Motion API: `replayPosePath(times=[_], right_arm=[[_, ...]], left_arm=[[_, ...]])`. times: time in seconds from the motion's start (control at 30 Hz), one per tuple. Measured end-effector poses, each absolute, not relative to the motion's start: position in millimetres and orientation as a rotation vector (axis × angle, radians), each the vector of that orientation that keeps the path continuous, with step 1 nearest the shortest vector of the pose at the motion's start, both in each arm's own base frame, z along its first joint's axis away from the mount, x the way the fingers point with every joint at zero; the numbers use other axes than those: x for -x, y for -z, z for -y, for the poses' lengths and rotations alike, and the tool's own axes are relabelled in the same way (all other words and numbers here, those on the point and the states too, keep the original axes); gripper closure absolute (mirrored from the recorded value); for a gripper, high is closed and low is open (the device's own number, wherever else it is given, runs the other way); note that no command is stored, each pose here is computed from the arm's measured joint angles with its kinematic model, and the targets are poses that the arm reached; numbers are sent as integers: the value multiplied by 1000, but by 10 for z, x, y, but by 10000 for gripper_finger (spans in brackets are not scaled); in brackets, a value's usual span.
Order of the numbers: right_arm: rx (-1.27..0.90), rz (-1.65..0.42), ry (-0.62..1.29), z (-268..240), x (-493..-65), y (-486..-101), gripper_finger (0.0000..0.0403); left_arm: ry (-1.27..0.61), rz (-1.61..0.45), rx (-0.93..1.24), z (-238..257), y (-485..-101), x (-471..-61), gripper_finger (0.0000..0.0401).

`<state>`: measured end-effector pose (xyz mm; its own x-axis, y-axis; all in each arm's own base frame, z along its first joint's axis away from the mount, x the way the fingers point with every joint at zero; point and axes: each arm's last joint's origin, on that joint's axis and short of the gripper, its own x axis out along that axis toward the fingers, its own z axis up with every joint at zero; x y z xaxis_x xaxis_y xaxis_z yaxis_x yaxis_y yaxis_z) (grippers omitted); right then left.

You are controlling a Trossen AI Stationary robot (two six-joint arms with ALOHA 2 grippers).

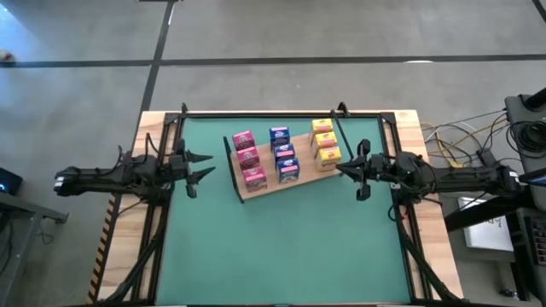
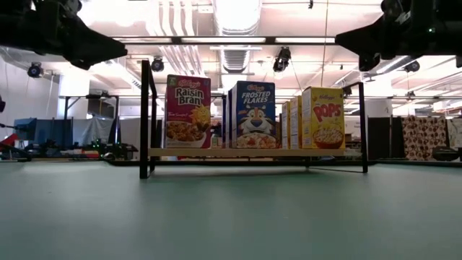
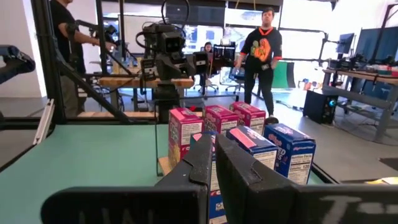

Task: Stack cereal on shelf
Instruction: Return to Home Position

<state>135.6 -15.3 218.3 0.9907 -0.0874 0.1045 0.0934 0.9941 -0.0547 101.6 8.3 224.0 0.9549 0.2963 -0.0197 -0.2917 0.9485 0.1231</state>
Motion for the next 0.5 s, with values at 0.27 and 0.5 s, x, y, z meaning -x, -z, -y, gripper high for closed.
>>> replayPosePath(times=[0.27,0.5], right_arm=[[59,184,88,125,-1134,-2238,390],[66,254,82,105,-985,-2185,390]], left_arm=[[-301,1,-68,-83,-2184,-910,251],[-301,12,-1,-84,-1995,-868,251]])
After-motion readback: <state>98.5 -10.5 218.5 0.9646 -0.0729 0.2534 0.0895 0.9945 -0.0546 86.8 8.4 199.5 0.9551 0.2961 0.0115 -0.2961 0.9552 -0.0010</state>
